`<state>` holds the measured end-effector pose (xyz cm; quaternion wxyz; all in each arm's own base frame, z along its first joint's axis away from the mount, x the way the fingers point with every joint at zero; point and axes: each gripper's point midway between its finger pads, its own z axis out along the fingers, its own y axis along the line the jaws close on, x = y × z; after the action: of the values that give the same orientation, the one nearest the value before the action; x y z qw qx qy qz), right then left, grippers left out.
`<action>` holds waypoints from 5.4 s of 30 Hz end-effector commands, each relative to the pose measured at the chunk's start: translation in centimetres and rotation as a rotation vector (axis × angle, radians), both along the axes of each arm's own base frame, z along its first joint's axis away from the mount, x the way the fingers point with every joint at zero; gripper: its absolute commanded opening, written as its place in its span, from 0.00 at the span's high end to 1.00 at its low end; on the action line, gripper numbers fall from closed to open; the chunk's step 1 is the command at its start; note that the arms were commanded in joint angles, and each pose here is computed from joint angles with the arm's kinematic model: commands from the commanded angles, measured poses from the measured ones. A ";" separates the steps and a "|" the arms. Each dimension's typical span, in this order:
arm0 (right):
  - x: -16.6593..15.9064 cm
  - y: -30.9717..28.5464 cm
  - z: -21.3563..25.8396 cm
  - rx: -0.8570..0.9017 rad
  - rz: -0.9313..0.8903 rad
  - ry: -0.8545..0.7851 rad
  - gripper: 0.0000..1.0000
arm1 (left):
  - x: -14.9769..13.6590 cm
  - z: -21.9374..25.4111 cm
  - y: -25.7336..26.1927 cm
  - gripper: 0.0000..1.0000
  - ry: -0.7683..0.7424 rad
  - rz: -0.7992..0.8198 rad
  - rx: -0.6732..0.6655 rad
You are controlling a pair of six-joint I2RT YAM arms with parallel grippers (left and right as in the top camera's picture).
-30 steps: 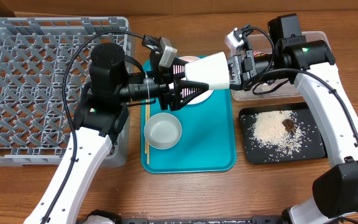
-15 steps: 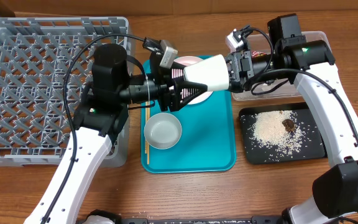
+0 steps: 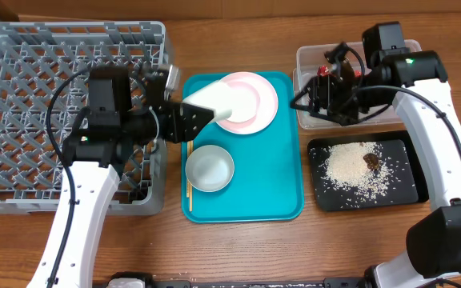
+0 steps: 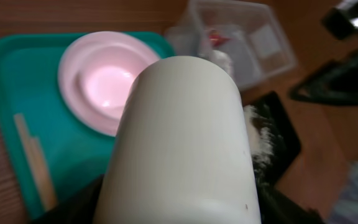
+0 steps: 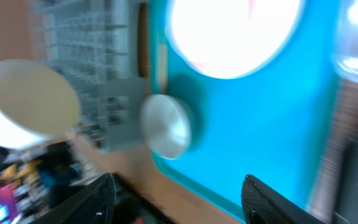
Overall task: Sort waste into correct bins and load items into the dishwasher
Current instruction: 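Carry the cup with the left gripper into the dish rack and release, then reach the left gripper to the white bowl and grasp its rim, then carry the white bowl into the dish rack and release it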
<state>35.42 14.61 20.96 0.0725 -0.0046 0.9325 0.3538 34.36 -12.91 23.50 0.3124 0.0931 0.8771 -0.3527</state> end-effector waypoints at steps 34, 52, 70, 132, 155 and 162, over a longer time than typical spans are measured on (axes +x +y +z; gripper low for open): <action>-2.5 -11.8 2.0 -0.339 -0.244 0.001 0.33 | -4.5 -10.2 26.6 0.00 0.660 0.863 0.464; -2.8 -11.8 2.0 -0.337 -0.248 0.021 0.00 | 0.0 1.9 10.6 0.00 0.156 0.439 0.371; -2.8 -11.8 2.0 -0.338 -0.248 0.020 0.00 | -4.1 -15.2 -7.2 0.12 0.453 -0.119 0.711; -3.2 -11.8 1.9 -0.338 -0.245 0.037 0.00 | 15.3 -7.2 19.6 0.96 -0.048 0.129 -0.176; -3.8 -11.7 1.7 -0.338 -0.241 0.062 0.03 | 15.4 -4.9 20.6 0.96 -0.187 0.072 -0.228; -3.9 -11.7 1.7 -0.338 -0.240 0.069 0.04 | 15.7 -5.7 21.0 0.96 -0.169 0.093 -0.206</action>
<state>31.28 2.89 21.54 0.0612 0.1106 0.9755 0.1801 49.91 7.60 18.51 0.4085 0.0478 0.8136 -0.4110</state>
